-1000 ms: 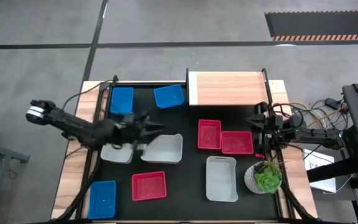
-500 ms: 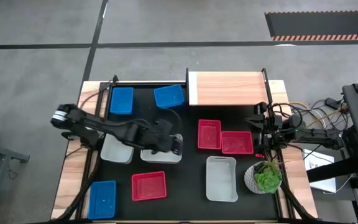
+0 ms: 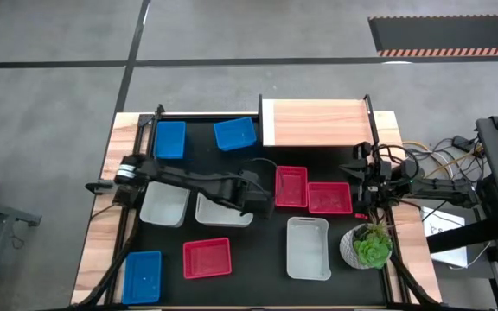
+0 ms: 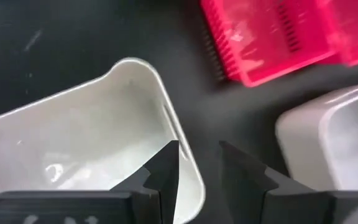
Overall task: Stack baskets on shelf by color
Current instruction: Put the top right gray bin on the shelf
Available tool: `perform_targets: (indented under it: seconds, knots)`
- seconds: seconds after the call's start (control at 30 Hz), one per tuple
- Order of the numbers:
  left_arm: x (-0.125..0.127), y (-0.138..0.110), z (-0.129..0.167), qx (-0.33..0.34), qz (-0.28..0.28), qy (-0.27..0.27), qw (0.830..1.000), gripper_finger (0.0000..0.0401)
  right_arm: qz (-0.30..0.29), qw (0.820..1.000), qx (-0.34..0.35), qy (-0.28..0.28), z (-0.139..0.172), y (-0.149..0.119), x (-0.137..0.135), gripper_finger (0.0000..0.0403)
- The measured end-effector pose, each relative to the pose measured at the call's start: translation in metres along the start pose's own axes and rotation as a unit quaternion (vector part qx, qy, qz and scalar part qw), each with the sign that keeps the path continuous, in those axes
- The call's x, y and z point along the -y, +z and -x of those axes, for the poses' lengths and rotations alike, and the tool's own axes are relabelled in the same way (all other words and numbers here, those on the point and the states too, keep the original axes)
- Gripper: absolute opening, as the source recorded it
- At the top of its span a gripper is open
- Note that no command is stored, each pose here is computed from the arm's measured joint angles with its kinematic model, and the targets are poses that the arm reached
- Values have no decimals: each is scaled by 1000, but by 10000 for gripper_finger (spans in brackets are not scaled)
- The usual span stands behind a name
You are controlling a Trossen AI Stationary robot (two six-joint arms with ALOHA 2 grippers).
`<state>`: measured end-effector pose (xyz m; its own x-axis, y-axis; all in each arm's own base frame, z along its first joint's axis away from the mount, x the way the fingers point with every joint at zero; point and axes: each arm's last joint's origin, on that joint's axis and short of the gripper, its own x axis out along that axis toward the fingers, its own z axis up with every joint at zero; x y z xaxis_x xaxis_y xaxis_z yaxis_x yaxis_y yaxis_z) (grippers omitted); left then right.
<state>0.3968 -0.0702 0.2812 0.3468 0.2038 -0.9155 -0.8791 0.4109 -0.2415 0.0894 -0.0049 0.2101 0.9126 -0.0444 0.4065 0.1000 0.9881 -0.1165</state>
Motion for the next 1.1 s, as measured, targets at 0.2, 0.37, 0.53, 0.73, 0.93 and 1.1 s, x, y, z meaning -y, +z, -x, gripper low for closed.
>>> perform_targets:
  seconds: [0.2, 0.37, 0.53, 0.73, 0.93, 1.1]
  knots:
    - [3, -3, -16, -16, -1, 11, 1000, 93, 7, 1000, -2, 0, 0, 0, 0, 9]
    - [4, -5, -25, -20, -3, 20, 1000, 93, 16, 1000, -2, -3, 0, 0, 0, 9]
    - [4, -6, -30, -23, -5, 26, 999, 93, 16, 1000, -3, -3, 0, 0, 0, 9]
    - [0, -11, -42, -28, -6, 25, 999, 93, 18, 1000, -3, -4, 0, 0, 0, 9]
    - [-4, -19, -60, -46, -2, 12, 999, 93, 19, 1000, -2, -4, 0, 0, 0, 9]
    - [-8, -22, -66, -56, -10, 18, 998, 93, 27, 1000, -2, -4, 0, 0, 0, 9]
